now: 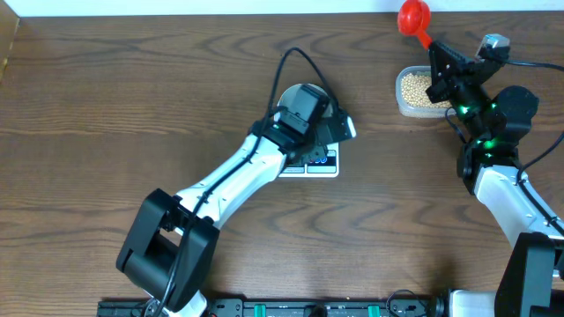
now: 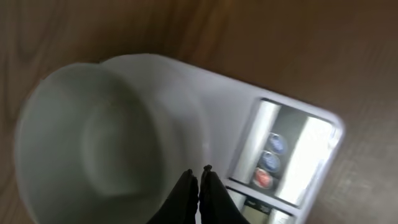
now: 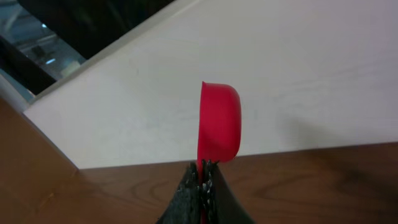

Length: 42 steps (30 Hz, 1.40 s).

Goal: Scoop item into bowl and weigh 50g on scale

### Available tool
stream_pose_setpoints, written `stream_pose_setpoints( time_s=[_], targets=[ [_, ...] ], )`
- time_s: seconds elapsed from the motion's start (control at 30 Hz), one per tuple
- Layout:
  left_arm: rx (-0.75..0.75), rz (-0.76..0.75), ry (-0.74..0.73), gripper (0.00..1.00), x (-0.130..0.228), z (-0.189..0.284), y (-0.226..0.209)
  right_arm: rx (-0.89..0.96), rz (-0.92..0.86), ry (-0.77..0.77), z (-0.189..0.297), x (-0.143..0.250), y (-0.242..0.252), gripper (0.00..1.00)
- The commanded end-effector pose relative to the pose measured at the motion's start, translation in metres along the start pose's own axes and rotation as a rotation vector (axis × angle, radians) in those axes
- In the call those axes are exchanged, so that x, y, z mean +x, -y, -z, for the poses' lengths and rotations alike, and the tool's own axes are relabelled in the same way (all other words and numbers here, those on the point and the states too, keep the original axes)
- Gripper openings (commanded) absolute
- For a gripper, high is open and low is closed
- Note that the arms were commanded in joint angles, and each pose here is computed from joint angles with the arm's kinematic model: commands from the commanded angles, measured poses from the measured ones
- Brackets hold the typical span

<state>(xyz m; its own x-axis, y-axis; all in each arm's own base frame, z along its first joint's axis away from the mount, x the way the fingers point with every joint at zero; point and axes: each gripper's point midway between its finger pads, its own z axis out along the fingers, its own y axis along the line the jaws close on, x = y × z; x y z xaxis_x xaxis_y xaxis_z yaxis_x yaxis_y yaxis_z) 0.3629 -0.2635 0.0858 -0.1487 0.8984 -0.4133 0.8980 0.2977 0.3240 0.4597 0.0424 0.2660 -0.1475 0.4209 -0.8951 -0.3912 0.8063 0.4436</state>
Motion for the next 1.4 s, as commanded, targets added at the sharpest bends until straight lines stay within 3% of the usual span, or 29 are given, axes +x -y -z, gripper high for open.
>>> stream_pose_setpoints(
  time_s=[0.0, 0.17, 0.57, 0.83, 1.03, 1.13, 1.27, 1.37],
  targets=[
    [0.01, -0.025, -0.033, 0.07, -0.001, 0.008, -0.001, -0.009, 0.027, -0.001, -0.002, -0.004, -0.001, 0.01],
    [0.092, -0.057, -0.087, 0.07, 0.009, 0.015, 0.014, -0.007, 0.033, -0.003, -0.002, -0.003, -0.001, 0.01],
    [0.107, -0.115, -0.099, 0.07, 0.013, 0.004, 0.016, -0.007, 0.033, -0.003, -0.002, -0.003, -0.001, 0.01],
    [0.108, 0.012, -0.171, 0.07, 0.032, 0.006, 0.015, -0.005, 0.03, -0.007, -0.002, -0.002, -0.001, 0.01],
    [0.074, 0.339, -0.208, 0.08, 0.041, 0.008, 0.01, -0.002, 0.069, -0.015, -0.002, 0.0, 0.0, 0.01],
    [0.069, 0.42, -0.207, 0.07, 0.04, 0.008, 0.01, -0.002, 0.069, -0.016, -0.002, 0.0, 0.0, 0.01],
    [0.071, 0.393, -0.185, 0.07, 0.036, 0.01, 0.008, -0.001, 0.067, -0.018, -0.002, 0.001, 0.001, 0.01],
    [0.069, 0.271, -0.16, 0.07, 0.031, 0.011, 0.005, -0.003, 0.067, -0.019, -0.002, 0.001, 0.0, 0.01]
  ],
)
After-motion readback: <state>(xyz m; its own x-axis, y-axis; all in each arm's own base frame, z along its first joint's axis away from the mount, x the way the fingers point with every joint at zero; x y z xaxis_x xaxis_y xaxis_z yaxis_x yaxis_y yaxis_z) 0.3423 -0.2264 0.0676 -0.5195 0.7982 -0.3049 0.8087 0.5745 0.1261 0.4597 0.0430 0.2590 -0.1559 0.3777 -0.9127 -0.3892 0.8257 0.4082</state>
